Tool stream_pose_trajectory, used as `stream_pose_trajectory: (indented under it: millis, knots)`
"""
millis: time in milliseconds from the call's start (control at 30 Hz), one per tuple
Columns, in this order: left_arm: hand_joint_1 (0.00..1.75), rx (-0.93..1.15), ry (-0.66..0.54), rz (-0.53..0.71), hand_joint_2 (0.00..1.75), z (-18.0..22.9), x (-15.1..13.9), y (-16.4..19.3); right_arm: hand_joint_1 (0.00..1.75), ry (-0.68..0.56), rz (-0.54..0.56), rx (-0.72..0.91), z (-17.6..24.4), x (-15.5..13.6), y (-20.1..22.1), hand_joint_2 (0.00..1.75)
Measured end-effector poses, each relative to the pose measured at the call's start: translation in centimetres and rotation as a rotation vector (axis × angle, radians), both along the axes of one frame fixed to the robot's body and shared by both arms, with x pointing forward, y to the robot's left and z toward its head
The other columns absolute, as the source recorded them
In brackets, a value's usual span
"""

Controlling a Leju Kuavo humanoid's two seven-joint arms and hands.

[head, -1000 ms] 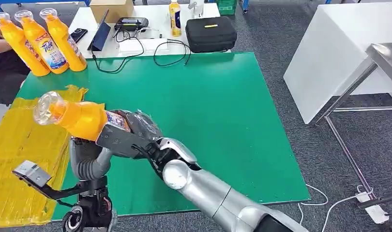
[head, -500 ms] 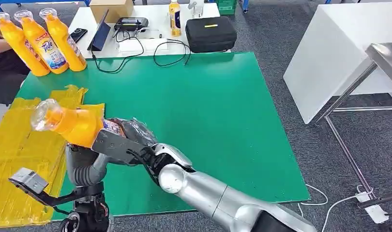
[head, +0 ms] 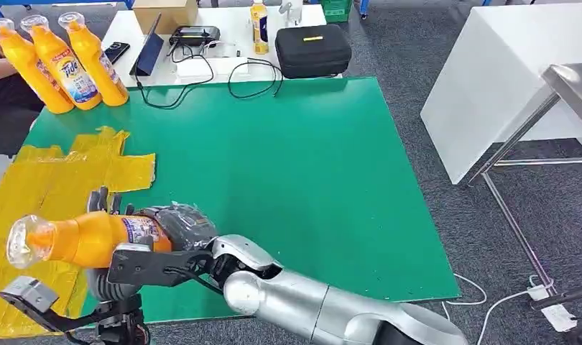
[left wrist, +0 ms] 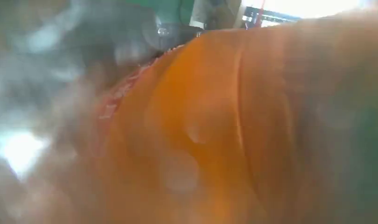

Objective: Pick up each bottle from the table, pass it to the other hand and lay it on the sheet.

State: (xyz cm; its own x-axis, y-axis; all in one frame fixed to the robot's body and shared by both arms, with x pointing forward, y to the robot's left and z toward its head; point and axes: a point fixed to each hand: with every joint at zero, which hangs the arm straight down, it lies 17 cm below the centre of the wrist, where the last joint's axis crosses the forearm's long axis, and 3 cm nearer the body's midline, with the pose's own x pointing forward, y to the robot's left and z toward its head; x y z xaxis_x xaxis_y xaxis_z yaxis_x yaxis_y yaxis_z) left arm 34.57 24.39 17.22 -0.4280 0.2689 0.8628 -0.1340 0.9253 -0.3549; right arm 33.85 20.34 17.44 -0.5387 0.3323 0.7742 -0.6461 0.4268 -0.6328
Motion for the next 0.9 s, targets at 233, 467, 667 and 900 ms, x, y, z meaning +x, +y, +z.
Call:
stream_pose_trajectory:
  millis: [233,467,667,900]
  knots:
    - [0.0,0.001,0.01,0.0,1.75,-0.4,-0.4,0.1,1.75,-0.005,0.009,-0.009,-0.2,-0.5,0.2,1.75]
    - [1.75,0.001,0.011,0.001,1.75,-0.4,-0.5,0.2,1.75,-0.013,0.015,-0.014,-0.3,-0.7,0.3,1.75]
    - [1.75,0.0,0.01,0.006,1.75,-0.7,-0.9,0.3,1.75,-0.023,0.022,-0.022,-0.6,-1.1,0.3,1.75]
    - [1.75,-0.008,0.008,0.012,1.75,-0.7,-1.0,0.5,1.75,-0.024,0.023,-0.023,-0.8,-1.3,0.3,1.75]
